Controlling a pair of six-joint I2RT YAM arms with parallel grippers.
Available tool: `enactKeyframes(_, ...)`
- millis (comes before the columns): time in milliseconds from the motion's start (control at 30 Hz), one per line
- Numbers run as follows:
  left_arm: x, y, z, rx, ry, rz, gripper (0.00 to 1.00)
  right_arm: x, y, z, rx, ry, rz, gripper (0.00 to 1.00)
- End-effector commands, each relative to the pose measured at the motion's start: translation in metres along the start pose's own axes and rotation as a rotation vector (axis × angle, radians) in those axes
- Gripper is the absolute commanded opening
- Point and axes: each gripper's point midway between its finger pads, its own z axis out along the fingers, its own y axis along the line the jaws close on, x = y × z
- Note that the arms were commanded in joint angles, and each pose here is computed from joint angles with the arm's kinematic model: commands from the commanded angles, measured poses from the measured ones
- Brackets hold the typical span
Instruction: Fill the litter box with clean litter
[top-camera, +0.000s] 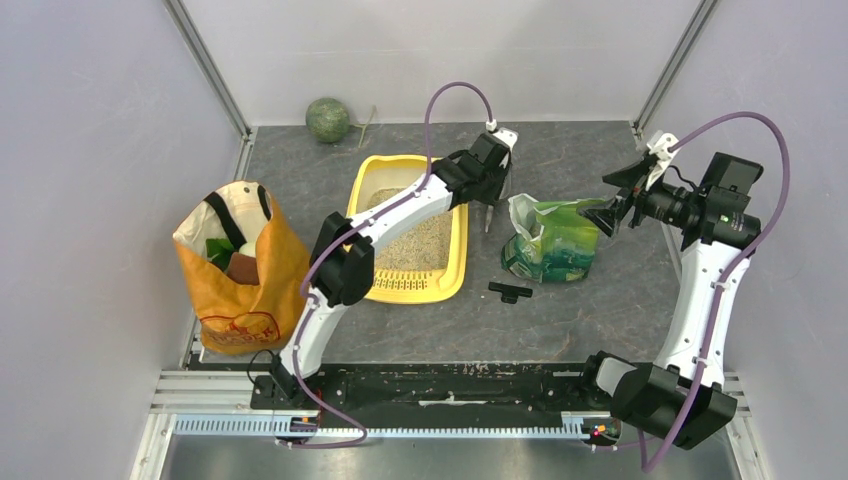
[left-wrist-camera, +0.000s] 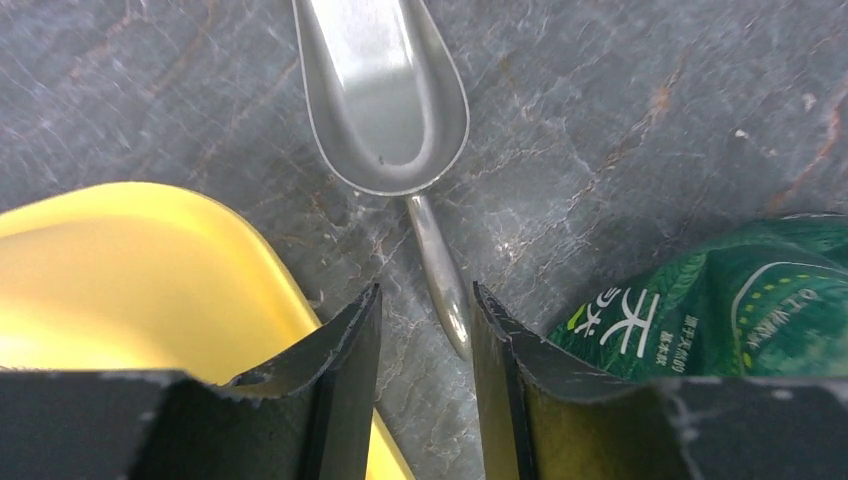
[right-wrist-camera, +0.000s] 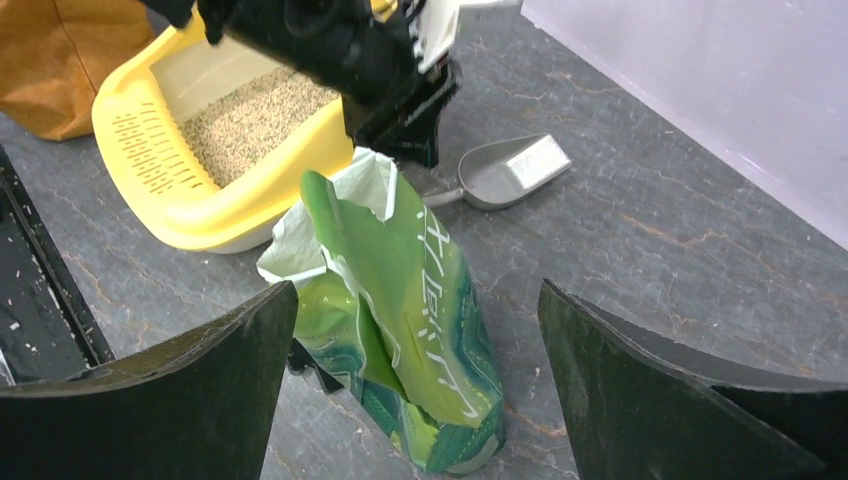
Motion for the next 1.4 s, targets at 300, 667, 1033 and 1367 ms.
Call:
enactKeyframes(300, 0.037, -0.005, 0.035, -0.058, 0.086, -0.132, 0.54, -0.039, 0.0, -0.007, 0.016, -0.069, -0.021, 0.97)
enactKeyframes(667, 0.053, -0.004, 0.059, -0.095, 0.102, -0.172, 0.58, -0.043, 0.003, -0.008, 0.019, -0.08, -0.029, 0.97)
enactKeyframes(1033, 0.069, -0.001, 0.076, -0.135, 0.123, -0.19, 0.58, -0.045, -0.001, -0.009, 0.038, -0.079, -0.028, 0.97)
enactKeyframes(1367, 0.079, 0.005, 0.083, -0.173, 0.137, -0.191, 0.5, -0.045, 0.0, -0.01, 0.053, -0.076, -0.043, 0.97)
